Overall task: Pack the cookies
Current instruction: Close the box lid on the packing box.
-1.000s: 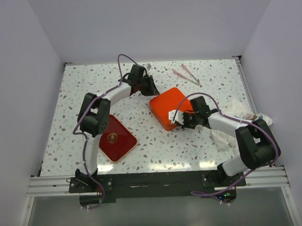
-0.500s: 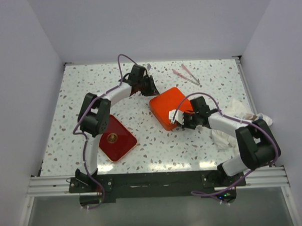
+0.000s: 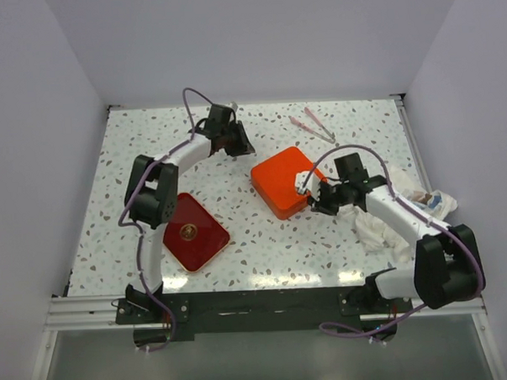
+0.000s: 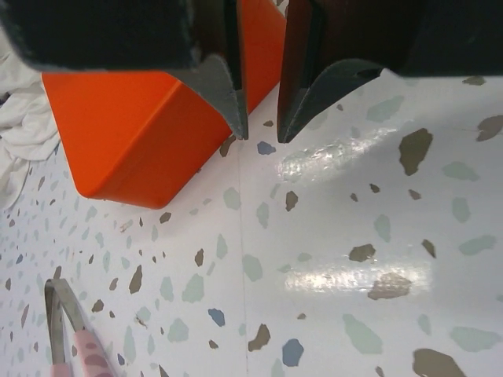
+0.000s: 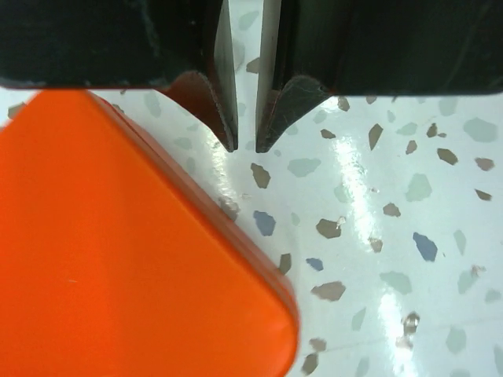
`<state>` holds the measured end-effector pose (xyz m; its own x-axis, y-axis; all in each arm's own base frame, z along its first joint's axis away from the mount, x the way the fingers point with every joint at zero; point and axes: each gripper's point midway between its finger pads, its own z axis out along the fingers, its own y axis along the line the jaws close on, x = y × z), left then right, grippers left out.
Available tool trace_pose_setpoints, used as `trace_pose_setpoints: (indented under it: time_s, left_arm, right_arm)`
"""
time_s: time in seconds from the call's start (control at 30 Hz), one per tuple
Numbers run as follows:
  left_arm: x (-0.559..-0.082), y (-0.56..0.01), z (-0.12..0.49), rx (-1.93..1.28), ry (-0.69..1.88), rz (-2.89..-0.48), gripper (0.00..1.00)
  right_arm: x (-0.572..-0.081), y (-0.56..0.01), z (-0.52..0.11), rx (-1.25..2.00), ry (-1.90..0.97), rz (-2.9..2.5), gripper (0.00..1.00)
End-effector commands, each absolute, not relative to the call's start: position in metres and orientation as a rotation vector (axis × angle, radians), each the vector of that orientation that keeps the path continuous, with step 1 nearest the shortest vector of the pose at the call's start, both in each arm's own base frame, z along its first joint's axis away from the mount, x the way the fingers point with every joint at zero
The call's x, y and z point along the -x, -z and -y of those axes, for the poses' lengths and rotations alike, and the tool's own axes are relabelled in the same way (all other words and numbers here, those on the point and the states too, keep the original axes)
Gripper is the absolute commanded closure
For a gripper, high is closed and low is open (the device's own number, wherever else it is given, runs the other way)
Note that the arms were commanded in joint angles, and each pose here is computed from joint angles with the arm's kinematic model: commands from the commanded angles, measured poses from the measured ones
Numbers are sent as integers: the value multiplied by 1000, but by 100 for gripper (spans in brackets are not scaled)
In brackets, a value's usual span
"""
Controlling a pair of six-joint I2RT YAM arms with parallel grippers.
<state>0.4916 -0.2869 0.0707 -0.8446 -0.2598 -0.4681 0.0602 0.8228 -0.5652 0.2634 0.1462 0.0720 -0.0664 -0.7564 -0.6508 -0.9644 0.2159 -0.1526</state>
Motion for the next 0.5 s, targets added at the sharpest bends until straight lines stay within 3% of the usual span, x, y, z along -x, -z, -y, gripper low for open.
trace_pose_setpoints:
  time_s: [0.0, 0.13, 0.3, 0.47]
  left_arm:
    - [-503, -160, 273, 118, 851, -2249, 74]
    - [-470, -169, 282, 51, 976, -2217, 78]
    - [-430, -189, 307, -46, 1141, -2139, 80]
    - [-394, -170, 336, -95, 1215, -2184, 80]
  right_arm:
    - [-283, -135, -155, 1251, -662, -1970, 81]
    - [-306, -167, -172, 1060, -825, -2030, 82]
    - [-331, -149, -190, 795, -1040, -2239, 84]
    - [-348, -124, -190, 553, -1164, -2422, 85]
